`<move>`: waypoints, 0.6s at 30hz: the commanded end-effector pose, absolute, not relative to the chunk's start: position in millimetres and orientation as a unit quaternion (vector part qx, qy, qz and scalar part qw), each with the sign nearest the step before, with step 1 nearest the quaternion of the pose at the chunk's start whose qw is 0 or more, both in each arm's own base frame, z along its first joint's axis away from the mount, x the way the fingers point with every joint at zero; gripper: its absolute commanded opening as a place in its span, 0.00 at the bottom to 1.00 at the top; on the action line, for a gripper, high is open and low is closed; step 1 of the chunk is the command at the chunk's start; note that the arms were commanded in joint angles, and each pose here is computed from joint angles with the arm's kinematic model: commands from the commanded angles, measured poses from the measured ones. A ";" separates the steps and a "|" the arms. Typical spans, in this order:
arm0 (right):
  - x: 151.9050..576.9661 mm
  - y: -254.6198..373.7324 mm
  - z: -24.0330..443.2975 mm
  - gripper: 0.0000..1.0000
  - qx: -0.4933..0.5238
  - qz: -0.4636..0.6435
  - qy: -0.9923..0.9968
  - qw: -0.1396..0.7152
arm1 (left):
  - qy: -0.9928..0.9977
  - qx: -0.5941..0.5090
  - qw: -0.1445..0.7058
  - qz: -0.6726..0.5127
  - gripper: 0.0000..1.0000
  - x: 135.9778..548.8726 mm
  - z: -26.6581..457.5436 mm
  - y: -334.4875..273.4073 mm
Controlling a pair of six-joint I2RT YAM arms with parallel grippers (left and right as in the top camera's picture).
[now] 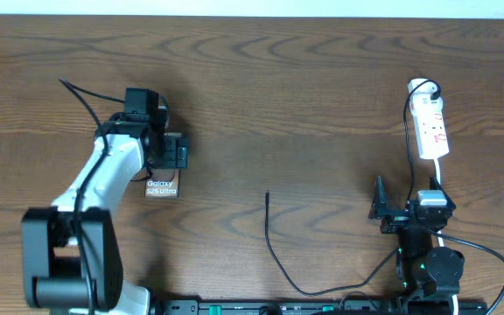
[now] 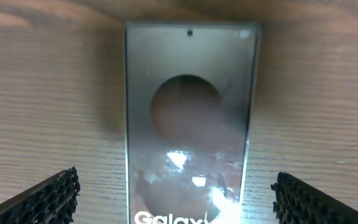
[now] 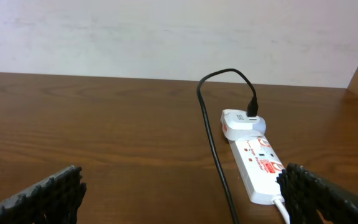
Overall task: Plug charger to phone and switch on socket
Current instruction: 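Close the left gripper on the phone's sides and adjust grip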
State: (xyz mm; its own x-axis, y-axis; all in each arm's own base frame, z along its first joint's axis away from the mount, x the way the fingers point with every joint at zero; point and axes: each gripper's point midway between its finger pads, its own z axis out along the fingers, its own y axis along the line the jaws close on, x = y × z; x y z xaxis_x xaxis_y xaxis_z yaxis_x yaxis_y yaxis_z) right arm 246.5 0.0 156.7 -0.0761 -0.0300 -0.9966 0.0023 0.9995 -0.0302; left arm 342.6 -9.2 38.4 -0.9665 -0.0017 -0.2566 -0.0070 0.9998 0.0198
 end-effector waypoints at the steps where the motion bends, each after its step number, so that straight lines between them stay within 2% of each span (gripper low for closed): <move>1: 246.2 -1.4 156.6 0.99 -0.002 -0.009 0.733 0.680 | 0.997 0.000 0.081 0.016 0.98 330.6 9.7 -7.9; 18: 246.2 -1.4 156.6 0.99 -0.002 -0.009 0.733 0.680 | 0.997 0.020 0.072 -0.023 0.98 331.1 5.0 -22.0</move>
